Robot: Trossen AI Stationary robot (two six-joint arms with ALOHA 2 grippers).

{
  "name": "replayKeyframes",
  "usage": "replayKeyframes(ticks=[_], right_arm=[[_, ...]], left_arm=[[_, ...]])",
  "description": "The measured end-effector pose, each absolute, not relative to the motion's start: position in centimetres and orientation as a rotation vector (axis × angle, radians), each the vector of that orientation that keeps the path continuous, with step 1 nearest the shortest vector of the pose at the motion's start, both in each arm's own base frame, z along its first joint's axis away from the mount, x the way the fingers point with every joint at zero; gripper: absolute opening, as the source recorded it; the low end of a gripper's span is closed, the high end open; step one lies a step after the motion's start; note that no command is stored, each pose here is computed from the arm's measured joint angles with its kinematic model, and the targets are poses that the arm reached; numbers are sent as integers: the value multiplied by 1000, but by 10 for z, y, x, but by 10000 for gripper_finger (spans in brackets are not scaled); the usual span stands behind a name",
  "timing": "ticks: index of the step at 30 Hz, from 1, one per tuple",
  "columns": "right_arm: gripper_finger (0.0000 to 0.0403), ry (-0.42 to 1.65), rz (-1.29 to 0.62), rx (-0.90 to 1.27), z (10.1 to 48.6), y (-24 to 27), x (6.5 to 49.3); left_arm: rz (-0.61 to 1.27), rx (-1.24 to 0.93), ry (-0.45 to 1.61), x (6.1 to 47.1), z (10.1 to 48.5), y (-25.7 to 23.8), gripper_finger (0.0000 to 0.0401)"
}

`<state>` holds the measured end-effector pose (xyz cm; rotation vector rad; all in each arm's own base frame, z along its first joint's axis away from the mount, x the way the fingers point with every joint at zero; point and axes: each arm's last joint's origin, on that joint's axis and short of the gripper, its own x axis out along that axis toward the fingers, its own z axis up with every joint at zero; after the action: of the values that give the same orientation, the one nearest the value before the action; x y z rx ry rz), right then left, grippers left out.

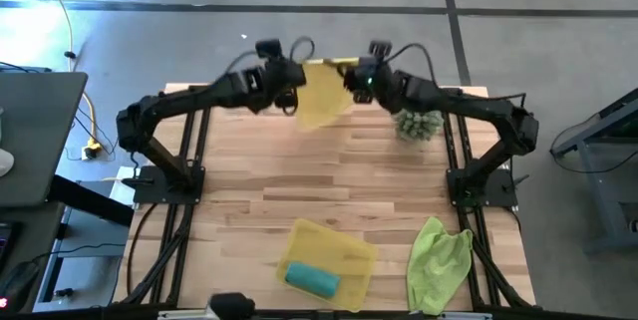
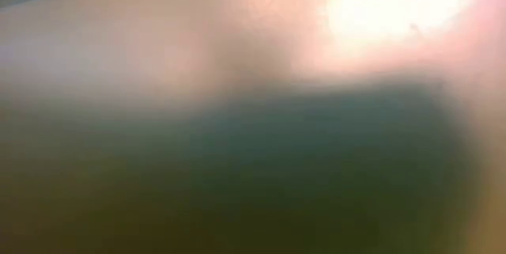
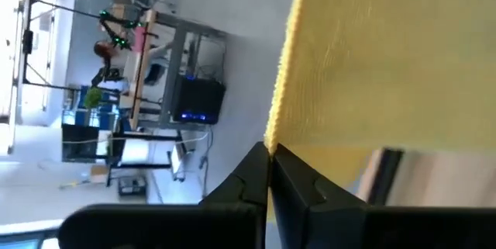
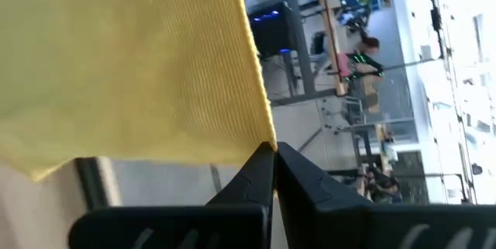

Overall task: Roll microfiber towels into tight, uniform cylinder then place into a basket
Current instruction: Fold the yellow towel

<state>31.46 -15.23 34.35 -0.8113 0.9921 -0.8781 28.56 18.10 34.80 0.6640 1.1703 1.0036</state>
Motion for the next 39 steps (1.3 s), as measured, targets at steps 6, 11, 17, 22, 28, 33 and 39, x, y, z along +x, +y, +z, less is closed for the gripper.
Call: replayKeyframes(ticks=[6,11,17,22,28,33,39], right_arm=[[0,1002,-877,-808,364,-140,315],[0,1085,-734,-683,315,-107,316],[0,1160,-562,-542,223,-59,304],[0,1138,-480,-441,180,-18,289],[0,1087,-386,-342,162,21,280],[0,1073,-330,-295,161,37,278],[0,1062,-300,-228,162,36,281]], left_arm=[[895,587,1071,286,371,172,0],[749,435,1250,302,328,139,0],[534,343,1393,320,254,104,0],[370,256,1364,330,225,71,0],[315,104,1311,334,216,38,0],[309,64,1294,336,216,18,0],[225,-15,1311,337,212,8,0]])
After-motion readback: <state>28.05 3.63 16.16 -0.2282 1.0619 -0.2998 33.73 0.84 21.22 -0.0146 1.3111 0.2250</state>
